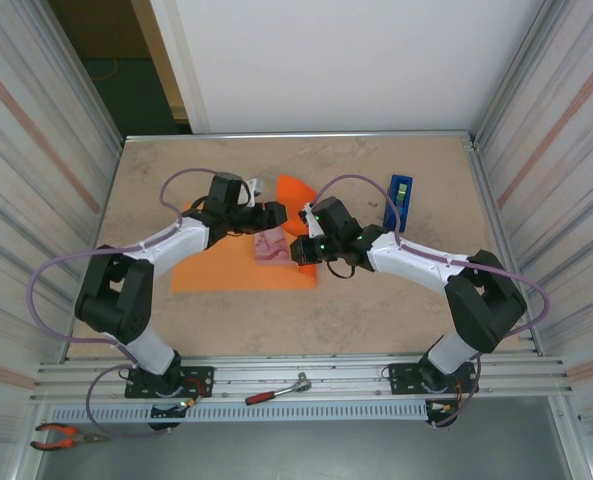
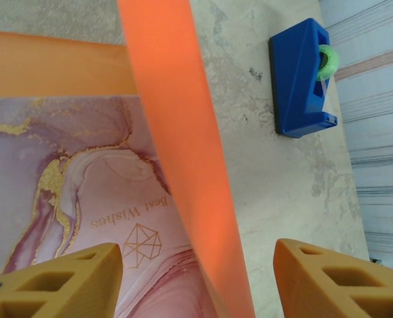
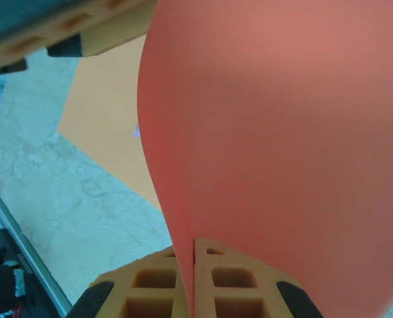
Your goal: Wrap the gift box in paper
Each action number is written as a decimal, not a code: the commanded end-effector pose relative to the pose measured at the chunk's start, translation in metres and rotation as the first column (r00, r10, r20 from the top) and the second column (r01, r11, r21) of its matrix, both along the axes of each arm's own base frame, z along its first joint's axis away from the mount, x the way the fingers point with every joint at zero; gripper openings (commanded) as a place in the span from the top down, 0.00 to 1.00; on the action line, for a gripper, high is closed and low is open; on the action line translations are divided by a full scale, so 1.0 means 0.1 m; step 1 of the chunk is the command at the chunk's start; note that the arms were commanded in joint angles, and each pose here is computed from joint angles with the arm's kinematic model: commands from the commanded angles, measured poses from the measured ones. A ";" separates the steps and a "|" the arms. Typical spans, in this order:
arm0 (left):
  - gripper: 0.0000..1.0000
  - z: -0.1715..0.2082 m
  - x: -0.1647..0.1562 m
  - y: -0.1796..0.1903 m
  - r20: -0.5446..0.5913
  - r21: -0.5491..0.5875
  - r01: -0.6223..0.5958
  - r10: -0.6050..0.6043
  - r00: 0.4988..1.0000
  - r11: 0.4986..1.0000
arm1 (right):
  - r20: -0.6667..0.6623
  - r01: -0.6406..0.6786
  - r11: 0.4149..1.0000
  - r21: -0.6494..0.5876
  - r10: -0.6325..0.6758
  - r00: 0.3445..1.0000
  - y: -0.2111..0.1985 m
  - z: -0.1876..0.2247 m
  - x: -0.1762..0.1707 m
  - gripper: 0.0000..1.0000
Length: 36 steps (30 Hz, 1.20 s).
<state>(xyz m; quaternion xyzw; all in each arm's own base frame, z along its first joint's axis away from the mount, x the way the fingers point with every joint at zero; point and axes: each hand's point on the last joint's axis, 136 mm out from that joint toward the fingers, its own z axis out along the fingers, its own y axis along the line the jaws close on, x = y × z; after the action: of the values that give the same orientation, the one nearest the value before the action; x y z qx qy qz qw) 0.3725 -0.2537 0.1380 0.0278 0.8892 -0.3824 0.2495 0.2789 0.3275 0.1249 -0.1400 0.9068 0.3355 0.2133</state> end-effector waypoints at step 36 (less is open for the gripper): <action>1.00 -0.16 -0.09 0.28 0.019 0.090 -0.029 0.028 0.999 0.996 | -0.099 0.175 0.978 0.117 -0.164 0.982 -0.09 0.06 0.83 0.74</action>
<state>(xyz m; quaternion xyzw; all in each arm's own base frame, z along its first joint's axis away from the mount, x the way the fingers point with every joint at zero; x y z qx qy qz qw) 0.3655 -0.2344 0.1122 0.0286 0.9050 -0.3470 0.2444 0.3572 0.3105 0.1350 -0.0332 0.9004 0.3763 0.2159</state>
